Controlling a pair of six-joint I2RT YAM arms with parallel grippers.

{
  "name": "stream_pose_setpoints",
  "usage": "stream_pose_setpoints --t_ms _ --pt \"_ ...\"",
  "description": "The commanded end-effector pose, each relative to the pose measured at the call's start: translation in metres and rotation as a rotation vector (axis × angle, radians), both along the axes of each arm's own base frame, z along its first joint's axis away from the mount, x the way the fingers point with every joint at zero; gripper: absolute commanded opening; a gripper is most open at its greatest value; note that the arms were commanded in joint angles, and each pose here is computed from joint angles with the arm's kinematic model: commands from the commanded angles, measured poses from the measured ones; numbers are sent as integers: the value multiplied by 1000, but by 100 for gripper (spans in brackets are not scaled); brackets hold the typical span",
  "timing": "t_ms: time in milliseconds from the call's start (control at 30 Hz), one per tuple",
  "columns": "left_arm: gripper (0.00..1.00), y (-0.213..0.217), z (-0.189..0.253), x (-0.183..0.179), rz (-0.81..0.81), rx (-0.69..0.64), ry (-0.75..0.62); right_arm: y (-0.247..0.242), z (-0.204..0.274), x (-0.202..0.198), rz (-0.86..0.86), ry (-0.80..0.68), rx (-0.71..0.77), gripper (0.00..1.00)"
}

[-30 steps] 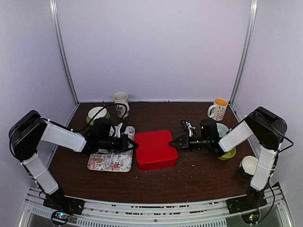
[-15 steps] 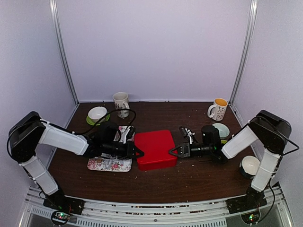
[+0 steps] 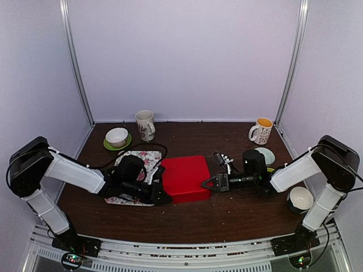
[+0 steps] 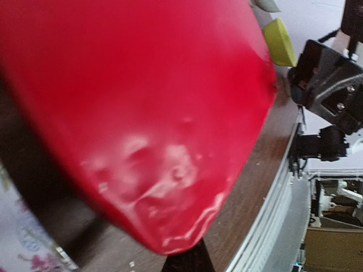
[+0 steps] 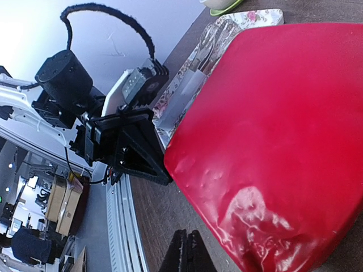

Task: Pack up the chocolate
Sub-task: Press the box lid onto the packing box.

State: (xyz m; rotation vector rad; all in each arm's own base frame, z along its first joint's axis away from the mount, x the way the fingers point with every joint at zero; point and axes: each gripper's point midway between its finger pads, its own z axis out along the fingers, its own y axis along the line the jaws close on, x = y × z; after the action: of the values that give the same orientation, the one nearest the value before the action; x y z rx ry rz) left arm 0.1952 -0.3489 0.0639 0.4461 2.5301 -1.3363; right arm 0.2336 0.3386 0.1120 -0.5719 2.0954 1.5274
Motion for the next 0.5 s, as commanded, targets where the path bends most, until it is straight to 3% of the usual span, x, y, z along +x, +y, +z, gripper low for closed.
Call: stream_pose_setpoints --t_ms 0,100,367,467 --pt "0 27 19 23 84 137 -151 13 -5 -1 -9 -45 -74 0" --pt "0 37 38 42 111 134 -191 21 3 1 -58 -108 -97 0" --pt "0 39 78 90 123 118 -282 62 27 7 -66 -165 42 0" --pt "0 42 86 100 132 103 -290 69 31 6 -73 -205 13 0"
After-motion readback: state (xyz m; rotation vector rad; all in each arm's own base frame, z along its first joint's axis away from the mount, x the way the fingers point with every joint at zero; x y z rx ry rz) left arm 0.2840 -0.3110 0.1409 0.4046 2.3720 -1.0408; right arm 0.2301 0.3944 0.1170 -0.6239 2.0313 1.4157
